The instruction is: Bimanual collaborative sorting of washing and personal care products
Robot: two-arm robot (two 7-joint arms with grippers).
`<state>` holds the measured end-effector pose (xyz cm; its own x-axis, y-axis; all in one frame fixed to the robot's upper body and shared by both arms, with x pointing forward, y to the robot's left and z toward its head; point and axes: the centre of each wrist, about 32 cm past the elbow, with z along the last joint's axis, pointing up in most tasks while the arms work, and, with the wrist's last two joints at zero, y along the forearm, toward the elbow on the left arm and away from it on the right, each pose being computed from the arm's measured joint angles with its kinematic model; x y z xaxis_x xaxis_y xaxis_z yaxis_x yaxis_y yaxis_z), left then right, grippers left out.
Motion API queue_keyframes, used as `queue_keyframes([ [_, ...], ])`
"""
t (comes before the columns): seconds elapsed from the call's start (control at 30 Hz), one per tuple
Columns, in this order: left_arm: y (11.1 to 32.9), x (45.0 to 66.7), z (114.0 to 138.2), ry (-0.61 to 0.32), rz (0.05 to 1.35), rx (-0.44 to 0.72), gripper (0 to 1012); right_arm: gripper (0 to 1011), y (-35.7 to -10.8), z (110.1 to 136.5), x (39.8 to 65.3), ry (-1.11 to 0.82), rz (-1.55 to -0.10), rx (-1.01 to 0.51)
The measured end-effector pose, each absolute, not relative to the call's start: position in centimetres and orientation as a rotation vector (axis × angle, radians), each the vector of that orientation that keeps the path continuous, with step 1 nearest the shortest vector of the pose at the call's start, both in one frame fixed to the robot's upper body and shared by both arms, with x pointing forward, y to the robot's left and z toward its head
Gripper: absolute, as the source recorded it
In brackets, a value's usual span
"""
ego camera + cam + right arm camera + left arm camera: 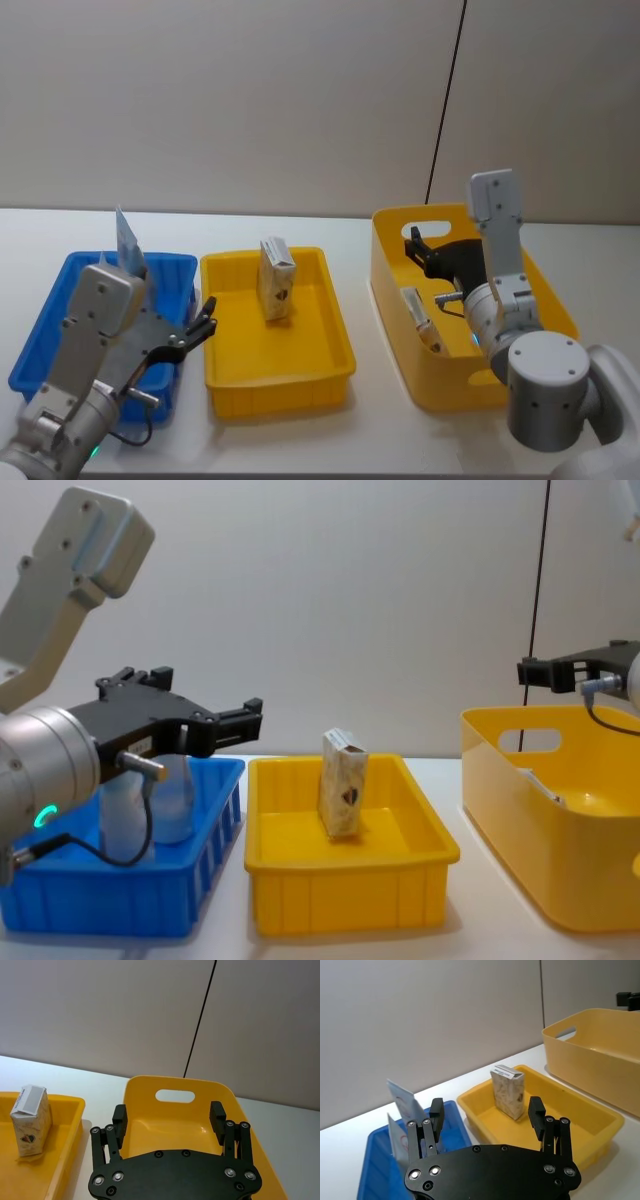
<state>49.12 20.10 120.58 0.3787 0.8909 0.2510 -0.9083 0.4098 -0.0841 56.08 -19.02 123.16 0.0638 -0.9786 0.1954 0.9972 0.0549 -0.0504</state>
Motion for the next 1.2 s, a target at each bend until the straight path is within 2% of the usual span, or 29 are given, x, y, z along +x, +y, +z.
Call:
queue_keyframes([
  [0.5,21.2,49.1,121.1,-0.262,1.268,0.083,1001,1004,-18.9,123.2,55.9,-0.137,-1.499,-0.186],
  [0.87,22.0,50.1,120.4,-0.195,1.325,0.078,1001,1004,-18.9,123.3,55.8,-0.142,-1.498,-0.185],
  [1.2,22.5,51.4,118.7,-0.113,1.352,0.06,1001,1004,-18.9,123.3,55.8,-0.144,-1.497,-0.185],
])
